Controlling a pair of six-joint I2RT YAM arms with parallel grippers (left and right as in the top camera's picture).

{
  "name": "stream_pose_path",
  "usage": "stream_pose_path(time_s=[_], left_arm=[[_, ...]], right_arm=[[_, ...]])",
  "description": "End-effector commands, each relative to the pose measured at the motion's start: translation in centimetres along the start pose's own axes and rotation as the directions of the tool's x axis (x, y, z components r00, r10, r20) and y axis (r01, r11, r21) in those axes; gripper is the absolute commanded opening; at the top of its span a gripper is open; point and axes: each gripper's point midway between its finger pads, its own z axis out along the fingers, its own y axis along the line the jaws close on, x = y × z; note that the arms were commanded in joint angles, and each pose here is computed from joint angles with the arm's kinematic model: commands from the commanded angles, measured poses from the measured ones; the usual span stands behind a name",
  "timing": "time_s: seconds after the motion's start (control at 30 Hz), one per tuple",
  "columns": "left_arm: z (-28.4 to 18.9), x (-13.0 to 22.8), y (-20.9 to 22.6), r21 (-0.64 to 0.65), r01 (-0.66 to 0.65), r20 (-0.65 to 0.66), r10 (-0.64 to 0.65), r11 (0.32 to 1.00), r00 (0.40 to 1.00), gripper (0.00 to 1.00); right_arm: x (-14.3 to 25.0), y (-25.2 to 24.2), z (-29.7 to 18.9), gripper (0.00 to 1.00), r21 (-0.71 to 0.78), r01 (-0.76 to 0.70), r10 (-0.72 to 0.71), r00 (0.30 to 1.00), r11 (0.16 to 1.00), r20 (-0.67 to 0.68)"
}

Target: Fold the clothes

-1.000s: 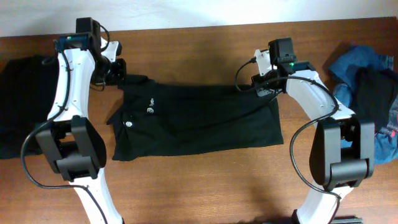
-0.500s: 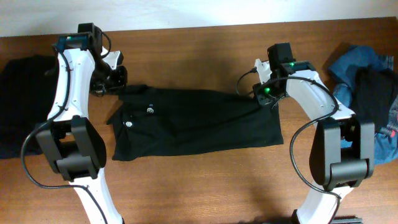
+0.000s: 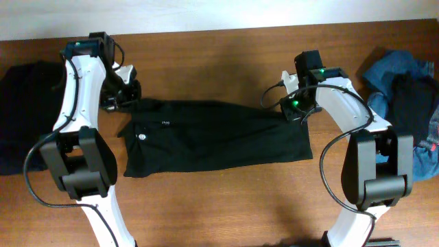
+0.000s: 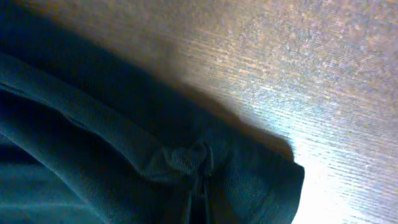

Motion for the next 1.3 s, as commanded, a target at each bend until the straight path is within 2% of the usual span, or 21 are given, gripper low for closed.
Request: stream_pose_path(time_s=[0.0, 0.27, 0.8, 0.83, 0.97, 1.03, 1.13, 1.27], left_arm=[[0.4, 1.4, 0.2, -0.008, 0.024, -0.032, -0.025, 1.000, 0.999, 0.00], [3.4, 3.1, 0.9, -0.011, 0.048, -0.106, -0.048, 0.999, 0.993, 0.00], [3.6, 2.8, 1.2, -0.030, 0.054, -0.094, -0.057, 0.998, 0.994, 0.00], [3.6, 2.7, 1.2, -0.030, 0.054, -0.091, -0.056, 0.998, 0.994, 0.00], [3.7, 2.0, 1.2, -0.028, 0.049, -0.063, -0.050, 0.998, 0.997, 0.00], [3.3, 1.2, 1.2, -0.026, 0.043, -0.029, -0.044, 0.999, 0.999, 0.03], [1.7, -0.4, 0.8, -0.022, 0.031, 0.038, -0.030, 0.999, 0.999, 0.09], [-1.3, -2.1, 0.2, -0.019, 0.015, 0.117, -0.013, 1.000, 0.993, 0.13]], right_arm=[[-0.3, -0.1, -1.2, 0.04, 0.005, -0.021, 0.020, 1.000, 1.000, 0.019], [0.9, 0.1, -1.2, 0.04, -0.002, -0.033, 0.033, 0.999, 0.999, -0.028], [4.2, 0.4, 1.8, 0.05, -0.011, -0.040, 0.039, 0.994, 0.999, -0.100], [4.2, 0.4, 1.9, 0.22, -0.011, -0.040, 0.039, 0.995, 0.999, -0.097], [3.3, 0.2, 2.0, 0.60, -0.006, -0.036, 0.035, 0.997, 0.999, -0.061], [2.3, 0.1, 1.5, 0.65, -0.002, -0.034, 0.034, 0.999, 0.999, -0.032], [0.4, -0.1, -0.2, 0.77, 0.002, -0.030, 0.030, 1.000, 1.000, 0.008], [-0.6, 0.1, -2.6, 0.79, 0.000, -0.040, 0.040, 0.999, 0.999, 0.011]])
